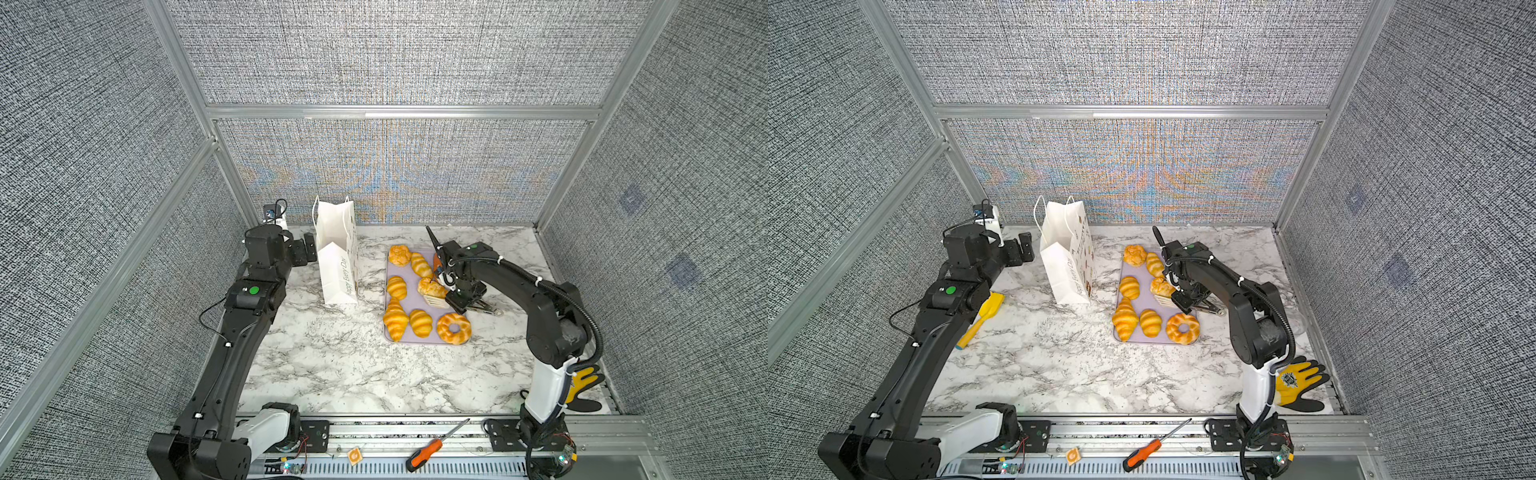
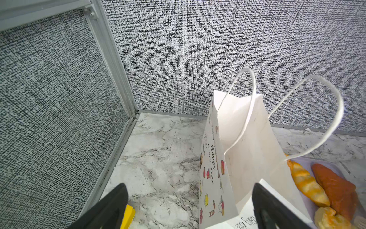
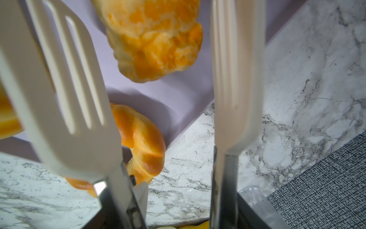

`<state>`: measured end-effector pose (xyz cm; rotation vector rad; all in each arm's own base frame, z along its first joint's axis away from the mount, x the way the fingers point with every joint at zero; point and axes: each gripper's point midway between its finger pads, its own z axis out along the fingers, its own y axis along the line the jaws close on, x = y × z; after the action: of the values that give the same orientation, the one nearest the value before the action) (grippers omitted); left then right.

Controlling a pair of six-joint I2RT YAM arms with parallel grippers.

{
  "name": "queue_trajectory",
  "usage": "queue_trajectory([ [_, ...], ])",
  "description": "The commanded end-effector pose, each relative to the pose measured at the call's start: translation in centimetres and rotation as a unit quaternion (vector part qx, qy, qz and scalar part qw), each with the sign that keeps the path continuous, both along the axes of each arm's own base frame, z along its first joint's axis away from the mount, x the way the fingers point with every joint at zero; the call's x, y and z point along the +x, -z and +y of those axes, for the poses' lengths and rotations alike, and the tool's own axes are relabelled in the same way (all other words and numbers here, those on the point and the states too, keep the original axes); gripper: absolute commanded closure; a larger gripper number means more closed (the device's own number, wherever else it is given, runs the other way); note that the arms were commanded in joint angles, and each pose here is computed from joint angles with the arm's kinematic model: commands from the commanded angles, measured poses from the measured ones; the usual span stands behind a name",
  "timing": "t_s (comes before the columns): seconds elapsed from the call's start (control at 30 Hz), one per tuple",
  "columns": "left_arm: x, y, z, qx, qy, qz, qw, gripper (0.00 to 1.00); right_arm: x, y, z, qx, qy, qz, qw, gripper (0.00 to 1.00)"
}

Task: Place the fake bread into the paper bag
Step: 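Close the tongs on a yellow bun with the right gripper and lift it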

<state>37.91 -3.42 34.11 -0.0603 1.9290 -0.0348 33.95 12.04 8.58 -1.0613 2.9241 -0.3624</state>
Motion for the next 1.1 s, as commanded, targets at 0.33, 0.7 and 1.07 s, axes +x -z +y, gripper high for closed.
queue_trajectory([
  [0.33, 0.1, 0.2, -2.2, -0.023, 0.060, 0.001, 0.998, 0.01, -2.2, -1.0, 1.0, 0.034, 0.010, 0.039, 0.999, 0.44],
  [0.7, -0.3, -0.2, -1.8, -0.021, 0.052, -0.004, 0.998, 0.01, -1.2, -0.3, 0.4, 0.011, 0.037, 0.035, 0.999, 0.43],
  [1.07, -0.5, 0.3, -1.7, -0.018, 0.051, 0.004, 0.999, 0.01, -1.2, 0.6, 0.8, 0.011, 0.033, 0.054, 0.998, 0.44],
])
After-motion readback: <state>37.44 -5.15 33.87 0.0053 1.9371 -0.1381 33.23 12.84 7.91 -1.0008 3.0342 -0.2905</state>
